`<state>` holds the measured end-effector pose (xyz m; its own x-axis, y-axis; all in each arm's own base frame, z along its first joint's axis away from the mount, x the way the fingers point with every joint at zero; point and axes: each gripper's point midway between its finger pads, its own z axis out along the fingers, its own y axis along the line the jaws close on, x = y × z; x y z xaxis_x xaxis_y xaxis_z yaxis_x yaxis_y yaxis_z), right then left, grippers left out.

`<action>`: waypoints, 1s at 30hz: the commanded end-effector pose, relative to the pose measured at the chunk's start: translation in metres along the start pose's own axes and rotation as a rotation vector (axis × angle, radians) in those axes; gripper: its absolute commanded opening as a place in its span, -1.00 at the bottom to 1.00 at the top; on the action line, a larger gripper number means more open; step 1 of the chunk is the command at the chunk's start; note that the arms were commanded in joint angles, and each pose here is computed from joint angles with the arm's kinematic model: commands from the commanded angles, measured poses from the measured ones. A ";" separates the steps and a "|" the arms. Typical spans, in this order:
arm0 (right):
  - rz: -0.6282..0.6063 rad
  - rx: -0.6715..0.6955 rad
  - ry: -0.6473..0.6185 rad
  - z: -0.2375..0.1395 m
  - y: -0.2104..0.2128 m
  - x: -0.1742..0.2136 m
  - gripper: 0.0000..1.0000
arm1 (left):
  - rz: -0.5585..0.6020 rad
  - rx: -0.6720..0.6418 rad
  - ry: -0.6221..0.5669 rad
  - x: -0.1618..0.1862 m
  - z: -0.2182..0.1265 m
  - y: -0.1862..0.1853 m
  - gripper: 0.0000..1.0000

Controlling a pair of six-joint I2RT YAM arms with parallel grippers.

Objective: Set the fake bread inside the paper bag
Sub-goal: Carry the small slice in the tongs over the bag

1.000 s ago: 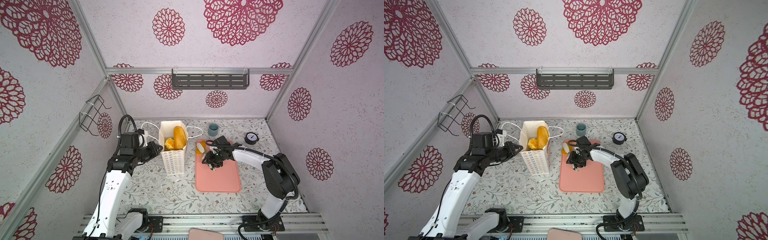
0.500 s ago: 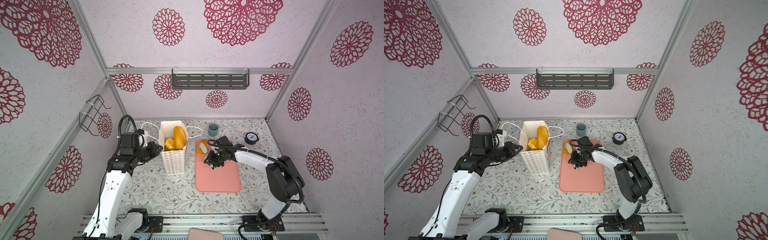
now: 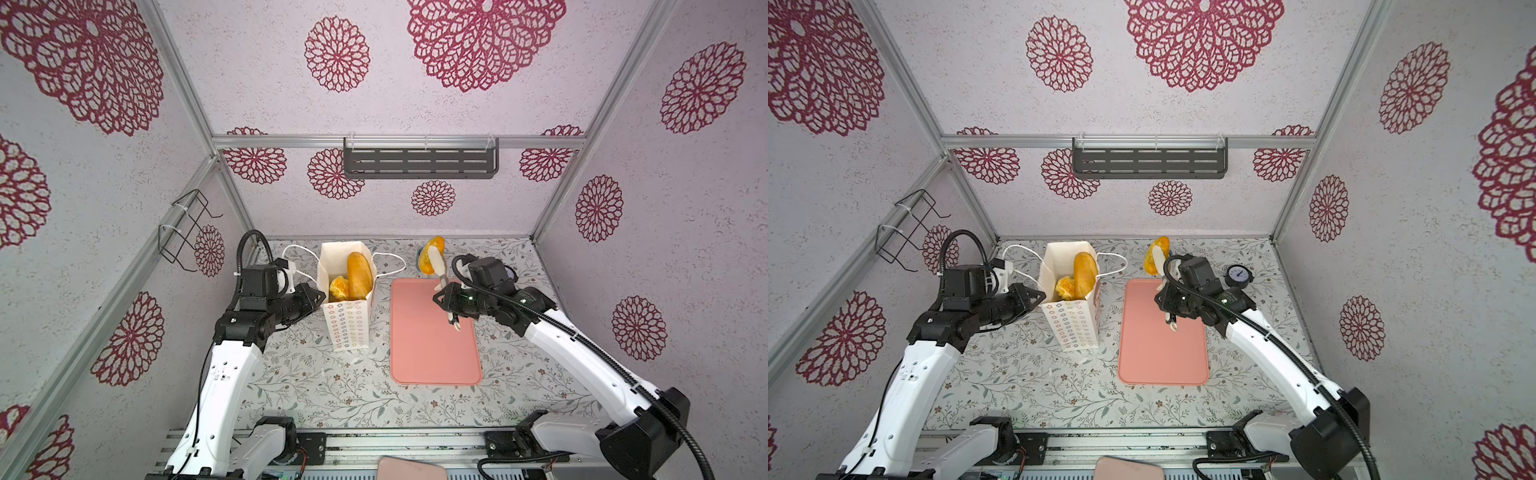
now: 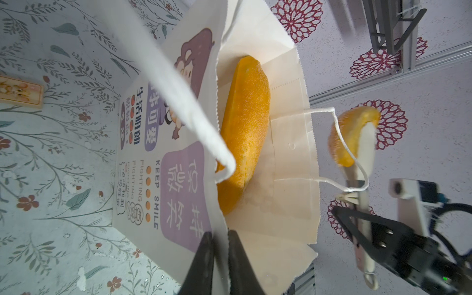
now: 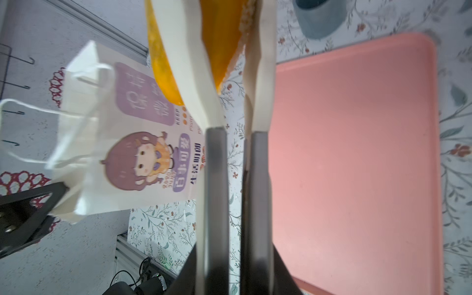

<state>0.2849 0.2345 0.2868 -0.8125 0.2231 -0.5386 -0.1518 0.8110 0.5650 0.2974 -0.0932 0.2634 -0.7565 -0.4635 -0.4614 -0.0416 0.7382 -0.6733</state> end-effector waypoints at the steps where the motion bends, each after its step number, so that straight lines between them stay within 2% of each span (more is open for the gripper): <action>1: -0.155 -0.043 -0.103 -0.037 0.051 -0.015 -0.55 | 0.016 0.007 -0.024 -0.004 -0.008 -0.008 -0.72; 7: -0.312 -0.111 -0.033 -0.027 0.120 0.005 -0.54 | 0.005 -0.004 -0.024 -0.002 -0.007 -0.005 -0.72; 12: -0.448 -0.089 0.037 -0.008 0.156 0.029 -0.55 | 0.000 0.004 -0.022 -0.003 -0.006 -0.006 -0.72; 24: -0.490 -0.021 0.139 0.035 0.158 0.054 -0.46 | 0.012 0.015 -0.027 -0.005 -0.009 -0.010 -0.71; 30: -0.496 -0.013 0.160 0.042 0.158 0.058 -0.30 | 0.015 0.018 -0.026 -0.004 -0.011 -0.011 -0.71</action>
<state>0.2325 0.3996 0.2949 -0.7468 -0.3000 -0.5936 -0.5367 0.7989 0.2714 0.2967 -0.0911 0.2633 -0.7517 -0.4782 -0.4543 -0.0617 0.7367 -0.6734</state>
